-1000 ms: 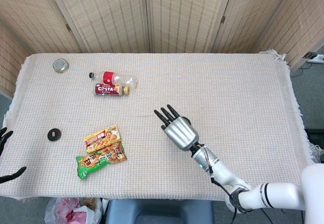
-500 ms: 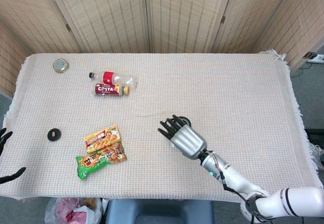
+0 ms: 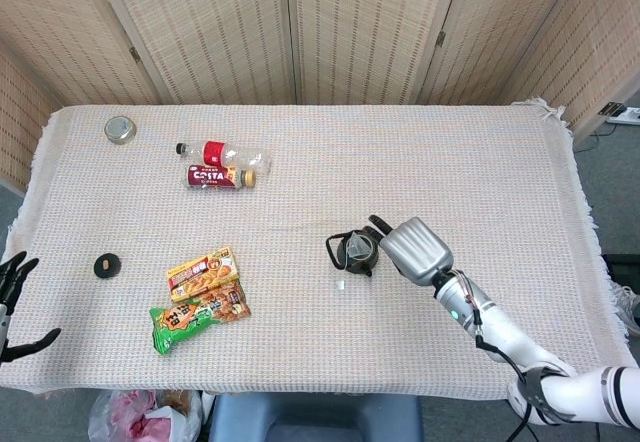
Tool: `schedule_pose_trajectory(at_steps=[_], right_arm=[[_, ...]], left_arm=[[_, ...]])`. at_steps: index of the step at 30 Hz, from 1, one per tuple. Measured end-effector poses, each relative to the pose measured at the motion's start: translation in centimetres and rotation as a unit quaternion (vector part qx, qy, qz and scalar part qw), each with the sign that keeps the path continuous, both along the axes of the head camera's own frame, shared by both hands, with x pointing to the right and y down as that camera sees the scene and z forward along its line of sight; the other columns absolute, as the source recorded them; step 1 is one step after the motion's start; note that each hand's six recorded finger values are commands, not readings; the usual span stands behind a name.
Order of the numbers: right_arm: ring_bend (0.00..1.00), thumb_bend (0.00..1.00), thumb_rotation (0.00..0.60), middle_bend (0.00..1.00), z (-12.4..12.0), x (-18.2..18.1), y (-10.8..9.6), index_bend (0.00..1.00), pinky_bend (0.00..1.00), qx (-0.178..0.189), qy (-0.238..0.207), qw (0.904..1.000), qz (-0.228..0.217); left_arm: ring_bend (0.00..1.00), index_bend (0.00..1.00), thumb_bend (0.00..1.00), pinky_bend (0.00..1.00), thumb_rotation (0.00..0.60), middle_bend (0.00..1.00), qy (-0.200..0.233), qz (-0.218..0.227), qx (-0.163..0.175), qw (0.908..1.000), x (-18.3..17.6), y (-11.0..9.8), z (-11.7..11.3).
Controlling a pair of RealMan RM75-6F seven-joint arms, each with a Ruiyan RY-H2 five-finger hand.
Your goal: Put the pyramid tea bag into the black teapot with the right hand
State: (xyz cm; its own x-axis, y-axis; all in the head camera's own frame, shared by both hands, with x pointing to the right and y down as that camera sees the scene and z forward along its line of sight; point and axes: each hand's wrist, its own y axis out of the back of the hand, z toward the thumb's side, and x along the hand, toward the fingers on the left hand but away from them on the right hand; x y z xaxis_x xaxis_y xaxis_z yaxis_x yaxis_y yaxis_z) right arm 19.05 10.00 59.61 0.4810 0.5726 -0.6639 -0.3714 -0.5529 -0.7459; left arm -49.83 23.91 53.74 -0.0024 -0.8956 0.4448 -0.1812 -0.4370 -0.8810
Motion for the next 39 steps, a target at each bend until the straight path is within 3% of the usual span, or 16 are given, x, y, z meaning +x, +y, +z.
schedule_pose_trajectory(at_steps=[6, 18, 39], right_arm=[[0.82, 0.87, 0.600, 0.15, 1.7, -0.6, -0.4, 0.20, 0.95, -0.045, 0.041, 0.9981, -0.007], [0.82, 0.84, 0.600, 0.15, 4.9, -2.9, 0.9, 0.20, 0.95, -0.085, 0.080, 0.9924, -0.037], [0.82, 0.84, 0.600, 0.15, 8.6, -4.2, 1.1, 0.21, 0.95, -0.090, 0.110, 0.9885, -0.053]], left_arm=[[0.00, 0.00, 0.20, 0.06, 0.600, 0.00, 0.003, -0.002, 0.003, 1.0000, -0.1, -0.1, -0.2], [0.00, 0.00, 0.20, 0.06, 0.600, 0.00, 0.010, -0.003, 0.006, 0.9999, -0.3, 0.1, -0.5], [0.00, 0.00, 0.20, 0.06, 0.600, 0.00, 0.017, -0.007, 0.008, 0.9998, -0.7, 0.0, -0.7]])
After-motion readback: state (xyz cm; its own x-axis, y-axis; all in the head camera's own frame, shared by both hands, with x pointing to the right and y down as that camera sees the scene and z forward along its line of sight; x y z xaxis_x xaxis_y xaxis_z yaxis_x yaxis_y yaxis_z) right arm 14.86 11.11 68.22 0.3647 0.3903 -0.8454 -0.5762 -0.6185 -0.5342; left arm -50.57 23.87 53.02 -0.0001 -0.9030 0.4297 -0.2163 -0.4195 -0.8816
